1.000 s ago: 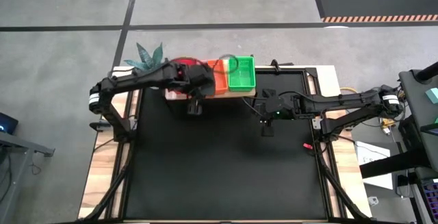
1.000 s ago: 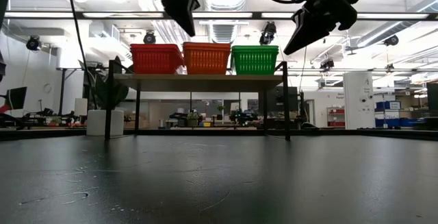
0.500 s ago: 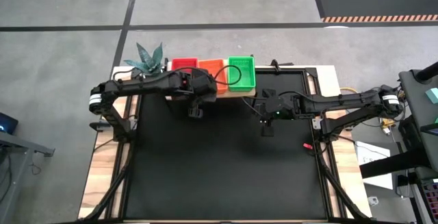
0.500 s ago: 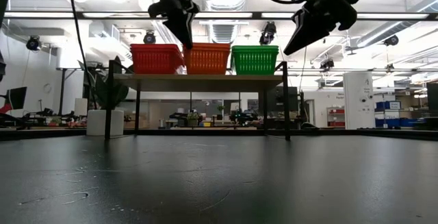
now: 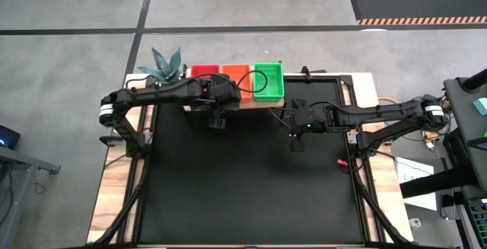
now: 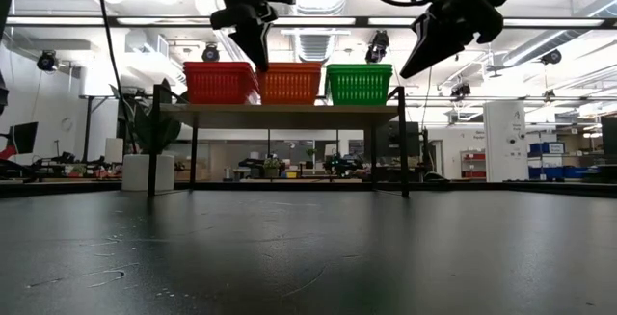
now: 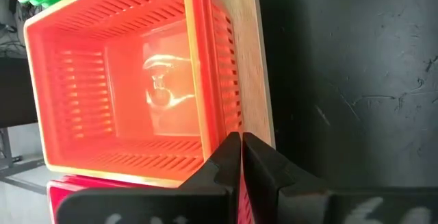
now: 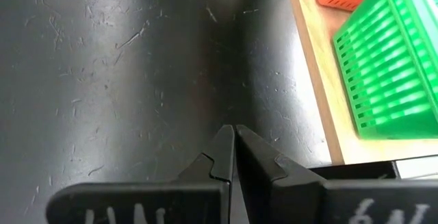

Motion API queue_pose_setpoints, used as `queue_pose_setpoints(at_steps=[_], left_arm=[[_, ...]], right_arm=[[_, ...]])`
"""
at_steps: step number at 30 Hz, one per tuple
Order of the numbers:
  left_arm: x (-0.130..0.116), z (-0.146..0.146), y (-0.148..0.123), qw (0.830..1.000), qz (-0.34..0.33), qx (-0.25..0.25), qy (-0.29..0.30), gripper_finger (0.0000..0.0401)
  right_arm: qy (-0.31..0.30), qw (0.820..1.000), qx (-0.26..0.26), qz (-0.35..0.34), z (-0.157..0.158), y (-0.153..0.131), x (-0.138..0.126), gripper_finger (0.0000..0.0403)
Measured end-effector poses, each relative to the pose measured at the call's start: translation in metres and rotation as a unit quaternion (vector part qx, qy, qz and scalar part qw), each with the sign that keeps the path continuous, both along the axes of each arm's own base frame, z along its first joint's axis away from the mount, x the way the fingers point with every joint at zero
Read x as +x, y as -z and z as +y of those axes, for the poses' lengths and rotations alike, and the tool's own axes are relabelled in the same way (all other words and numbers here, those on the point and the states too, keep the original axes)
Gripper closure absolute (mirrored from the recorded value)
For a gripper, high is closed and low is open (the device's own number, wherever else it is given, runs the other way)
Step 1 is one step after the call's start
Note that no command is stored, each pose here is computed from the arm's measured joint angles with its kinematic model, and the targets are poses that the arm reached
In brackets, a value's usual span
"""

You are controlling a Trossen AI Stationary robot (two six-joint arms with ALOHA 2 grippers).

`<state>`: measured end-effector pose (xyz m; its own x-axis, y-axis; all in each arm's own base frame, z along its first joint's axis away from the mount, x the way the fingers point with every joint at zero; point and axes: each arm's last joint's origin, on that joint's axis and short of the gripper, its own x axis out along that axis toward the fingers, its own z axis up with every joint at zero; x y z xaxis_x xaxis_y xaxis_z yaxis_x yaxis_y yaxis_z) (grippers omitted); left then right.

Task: Stack baskets on shelf by color
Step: Return to Home Position

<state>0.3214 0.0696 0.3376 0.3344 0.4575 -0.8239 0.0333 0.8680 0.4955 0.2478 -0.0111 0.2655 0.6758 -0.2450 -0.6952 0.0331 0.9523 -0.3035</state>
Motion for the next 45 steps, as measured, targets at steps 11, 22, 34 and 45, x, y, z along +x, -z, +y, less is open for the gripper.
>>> queue_pose_setpoints(at_steps=[11,22,34,45], left_arm=[[-0.029,-0.022,-0.025,0.989,-0.099,-0.098,0.058,0.0401],[-0.074,-0.061,0.015,0.969,-0.192,-0.109,0.11,0.0401],[-0.153,-0.064,0.049,0.917,-0.349,-0.056,0.186,0.0401],[-0.202,-0.063,0.079,0.883,-0.432,-0.043,0.18,0.0401]], right_arm=[[-0.011,1.0,-0.006,-0.005,0.0,0.006,0.001,0.0394],[-0.076,0.996,-0.014,-0.045,0.002,0.006,0.007,0.0394],[-0.153,0.971,-0.065,-0.173,-0.029,0.023,0.008,0.0394],[-0.109,0.969,-0.021,-0.221,-0.046,0.056,-0.034,0.0394]])
